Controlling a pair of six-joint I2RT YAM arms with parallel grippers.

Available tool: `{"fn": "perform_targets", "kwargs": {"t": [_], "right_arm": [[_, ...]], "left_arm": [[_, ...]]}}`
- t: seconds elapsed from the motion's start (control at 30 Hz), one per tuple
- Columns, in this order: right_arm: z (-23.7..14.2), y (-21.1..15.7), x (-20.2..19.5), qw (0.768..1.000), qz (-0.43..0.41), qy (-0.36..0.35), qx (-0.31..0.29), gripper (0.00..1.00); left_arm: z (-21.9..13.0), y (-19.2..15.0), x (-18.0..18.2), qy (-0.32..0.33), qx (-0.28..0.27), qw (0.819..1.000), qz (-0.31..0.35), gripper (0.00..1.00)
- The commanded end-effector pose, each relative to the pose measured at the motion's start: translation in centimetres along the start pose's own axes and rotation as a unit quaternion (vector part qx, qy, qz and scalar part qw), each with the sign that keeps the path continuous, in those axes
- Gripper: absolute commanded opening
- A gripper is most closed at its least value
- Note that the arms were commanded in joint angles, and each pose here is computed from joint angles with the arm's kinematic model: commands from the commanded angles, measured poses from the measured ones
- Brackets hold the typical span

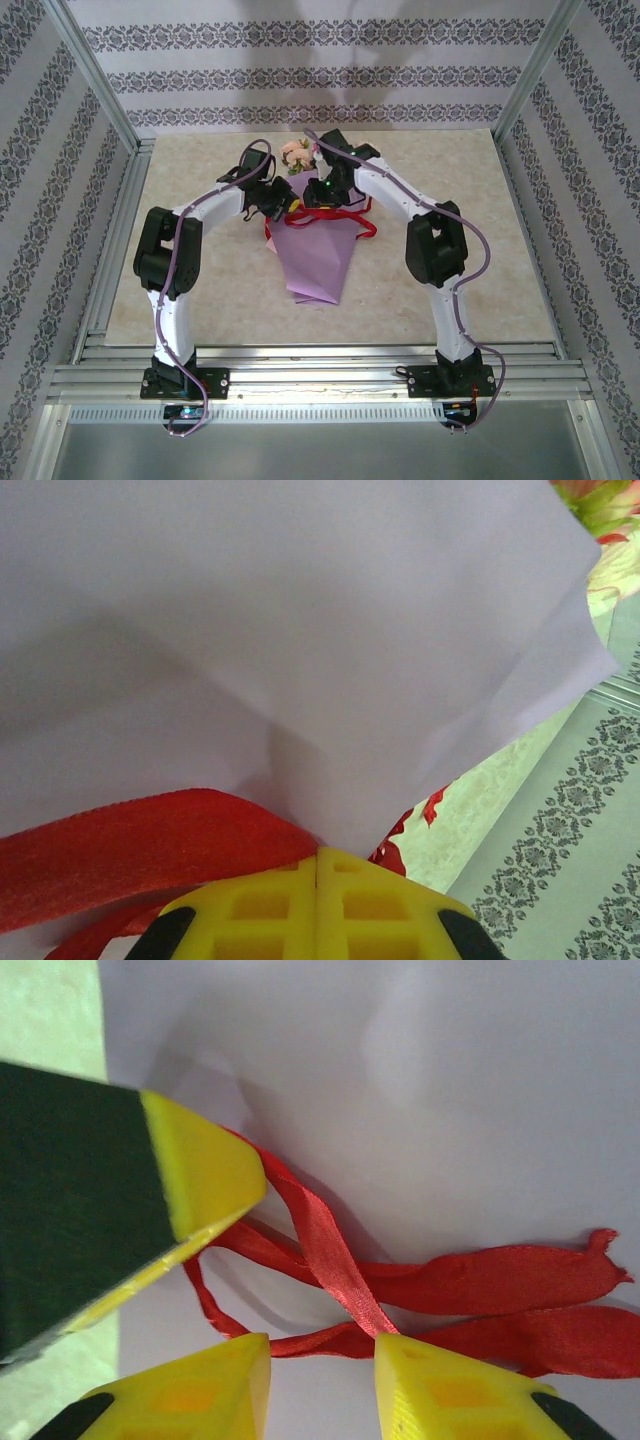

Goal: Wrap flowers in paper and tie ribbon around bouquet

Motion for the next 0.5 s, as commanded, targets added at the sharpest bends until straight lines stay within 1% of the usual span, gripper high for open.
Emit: {"fn": "perform_targets", "kwargs": {"t": [0.0, 0.03, 0.1, 0.17, 0.27, 0.33, 0.4, 0.47], "right_arm": [[1.9, -0.9, -1.3, 0.997, -0.022, -0.067, 0.026, 0.30], [2.1, -0.9, -1.5, 0.997, -0.018, -0.070, 0.028, 0.28], [2.7, -0.9, -1.8, 0.996, -0.013, -0.076, 0.034, 0.23], [3.2, -0.8, -2.1, 0.996, -0.007, -0.085, 0.040, 0.17], [3.7, -0.6, -2.3, 0.996, 0.003, -0.084, 0.043, 0.15], [3.7, -0.5, -2.2, 0.996, 0.007, -0.075, 0.043, 0.15], [3.7, -0.5, -2.1, 0.997, 0.010, -0.068, 0.044, 0.14], [3.7, -0.4, -2.0, 0.997, 0.012, -0.062, 0.044, 0.14]], "left_arm": [[-0.4, 0.4, -0.4, 0.002, 0.002, 1.000, 0.008, 0.09], [-0.8, 0.4, -0.4, 0.003, -0.001, 1.000, 0.008, 0.13], [-1.9, 0.1, -0.8, 0.007, -0.009, 1.000, 0.011, 0.28], [-3.1, -0.3, -1.1, 0.010, -0.019, 1.000, 0.011, 0.36], [-5.0, -1.0, -0.6, 0.042, -0.032, 0.999, 0.001, 0.46], [-6.0, -1.8, 0.1, 0.069, -0.036, 0.997, -0.013, 0.48], [-6.5, -2.7, 0.8, 0.084, -0.036, 0.995, -0.032, 0.48], [-6.4, -3.5, 1.3, 0.082, -0.033, 0.995, -0.053, 0.46]]}}
Point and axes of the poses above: each hand's point on the last joint's axis, 136 mm out from that joint toward the fingers, its own z axis out along the fingers, its own x axis along the line the jaws close on, y = z × x, the point moved 9 cm from there along -z, back along the fingers
